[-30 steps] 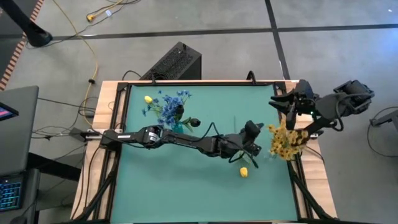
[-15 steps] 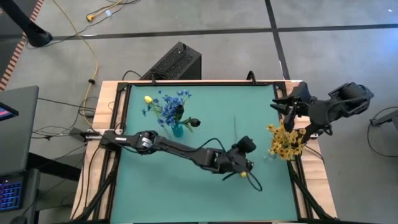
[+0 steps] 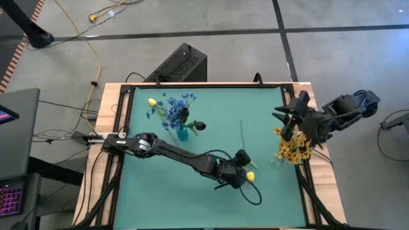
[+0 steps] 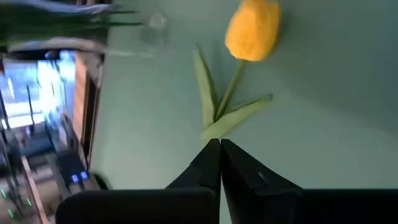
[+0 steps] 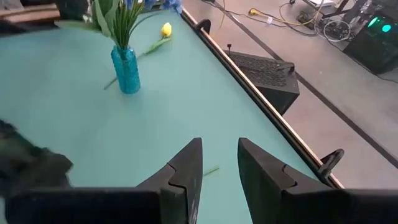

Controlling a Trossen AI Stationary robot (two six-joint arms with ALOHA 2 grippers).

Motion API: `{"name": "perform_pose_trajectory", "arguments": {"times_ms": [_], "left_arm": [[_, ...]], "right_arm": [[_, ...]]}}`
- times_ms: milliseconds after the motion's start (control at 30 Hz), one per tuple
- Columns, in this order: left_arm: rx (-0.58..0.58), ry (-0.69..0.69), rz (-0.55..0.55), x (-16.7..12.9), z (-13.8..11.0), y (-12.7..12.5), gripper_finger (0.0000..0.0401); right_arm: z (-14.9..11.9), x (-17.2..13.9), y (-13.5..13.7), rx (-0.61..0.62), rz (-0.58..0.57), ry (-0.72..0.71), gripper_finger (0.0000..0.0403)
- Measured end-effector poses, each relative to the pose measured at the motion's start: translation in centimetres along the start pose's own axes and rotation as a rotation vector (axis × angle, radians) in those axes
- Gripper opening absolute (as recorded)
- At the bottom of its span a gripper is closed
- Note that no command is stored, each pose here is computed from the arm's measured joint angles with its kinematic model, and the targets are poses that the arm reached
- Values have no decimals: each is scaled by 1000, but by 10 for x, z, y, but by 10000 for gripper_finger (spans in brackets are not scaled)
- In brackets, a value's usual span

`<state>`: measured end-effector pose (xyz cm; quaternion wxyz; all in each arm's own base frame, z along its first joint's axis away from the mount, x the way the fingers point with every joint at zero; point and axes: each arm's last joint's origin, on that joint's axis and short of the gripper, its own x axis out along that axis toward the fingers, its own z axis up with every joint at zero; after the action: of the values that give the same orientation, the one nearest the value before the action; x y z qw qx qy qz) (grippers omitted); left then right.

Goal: Sort flowers into vase by color
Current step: Put the right yellow flower into the transparent vase

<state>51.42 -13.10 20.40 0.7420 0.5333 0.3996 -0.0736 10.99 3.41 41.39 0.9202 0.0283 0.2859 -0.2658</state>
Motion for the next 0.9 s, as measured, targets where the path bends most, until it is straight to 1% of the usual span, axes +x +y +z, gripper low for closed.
{"name": "perform_pose_trajectory", "arguments": {"times_ms": [67, 133, 200, 267, 333, 400, 467, 567, 633, 700, 800, 900], "left_arm": [[49, -38, -9, 16, -9, -3, 0], [43, -86, -28, 30, -22, 2, 0], [-19, -112, -55, 39, -36, 11, 0], [-110, -122, -74, 46, -48, 20, 0], [-186, -82, -69, 50, -57, 25, 0], [-195, -10, -59, 49, -61, 23, 0], [-189, 38, -29, 37, -54, 21, 0], [-230, 114, 22, 5, -41, 20, 0], [-257, 196, 34, -19, -36, 13, 0], [-267, 284, 21, -42, -33, 2, 0], [-299, 383, 22, -77, -32, -10, 0], [-343, 496, 79, -110, -40, -15, 0]], "right_arm": [[-3, 3, 2, -12, -7, 9, 127], [-4, 4, 3, -19, -10, 13, 127], [-6, 5, 3, -28, -15, 19, 127], [-6, 5, 3, -27, -14, 18, 127], [-6, 5, 3, -32, -14, 17, 127], [-6, 5, 3, -46, -13, 17, 127], [-5, 5, 3, -71, -10, 13, 127], [-4, 6, 6, -105, -6, 8, 127], [-2, 9, 10, -112, -5, 4, 127], [1, 14, 17, -133, -15, 4, 127], [7, 28, 29, -193, -46, 17, 127], [15, 48, 36, -246, -66, 52, 127]]}}
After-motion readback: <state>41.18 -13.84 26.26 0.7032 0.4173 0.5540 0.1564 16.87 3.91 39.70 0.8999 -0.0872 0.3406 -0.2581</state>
